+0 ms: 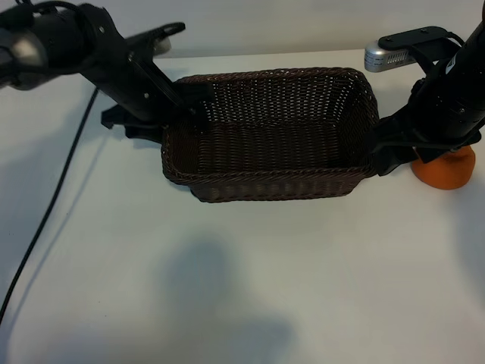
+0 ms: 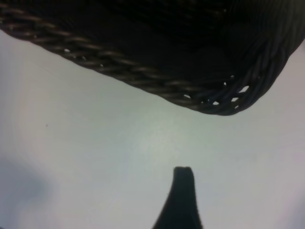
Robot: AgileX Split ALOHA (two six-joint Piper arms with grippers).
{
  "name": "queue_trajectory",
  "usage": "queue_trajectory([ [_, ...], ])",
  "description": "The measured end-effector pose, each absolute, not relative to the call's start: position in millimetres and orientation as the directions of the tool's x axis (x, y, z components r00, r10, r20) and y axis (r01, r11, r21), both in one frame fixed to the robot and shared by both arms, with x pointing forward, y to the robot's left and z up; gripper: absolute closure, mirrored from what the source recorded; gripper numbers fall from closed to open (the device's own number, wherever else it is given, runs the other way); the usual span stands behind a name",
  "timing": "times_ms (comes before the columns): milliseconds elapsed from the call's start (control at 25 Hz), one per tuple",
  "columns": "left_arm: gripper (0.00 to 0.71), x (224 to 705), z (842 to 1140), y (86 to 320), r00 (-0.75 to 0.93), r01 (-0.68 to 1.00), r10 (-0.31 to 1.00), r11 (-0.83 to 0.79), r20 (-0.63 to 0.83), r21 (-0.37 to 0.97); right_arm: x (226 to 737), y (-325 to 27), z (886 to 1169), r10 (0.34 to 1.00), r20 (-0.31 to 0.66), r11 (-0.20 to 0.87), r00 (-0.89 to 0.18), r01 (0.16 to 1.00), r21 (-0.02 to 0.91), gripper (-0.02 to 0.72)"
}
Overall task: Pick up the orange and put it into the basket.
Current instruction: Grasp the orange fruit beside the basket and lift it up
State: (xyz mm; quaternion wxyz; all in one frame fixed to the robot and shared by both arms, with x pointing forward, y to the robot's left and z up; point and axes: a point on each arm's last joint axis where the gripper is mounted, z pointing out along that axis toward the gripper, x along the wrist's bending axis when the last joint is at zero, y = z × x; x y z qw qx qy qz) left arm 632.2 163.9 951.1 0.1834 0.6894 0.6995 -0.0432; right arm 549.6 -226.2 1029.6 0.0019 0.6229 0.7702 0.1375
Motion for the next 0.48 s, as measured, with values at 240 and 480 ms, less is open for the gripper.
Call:
queue_trajectory([
  [240,0.014,625.3,993.3,173.6,0.056,0.971,0.971,0.001,-0.233,0.24,549.6,-226.2,1029.6,0.96,0.168,0.186,-0.224,0.959,0.214,0.108],
  [480,0.022,624.7,1030.9,177.7,0.089,0.958,0.978,-0.031,-0.19,0.286,549.6,-226.2,1029.6,0.96,0.168,0.187,-0.225,0.959,0.214,0.108],
])
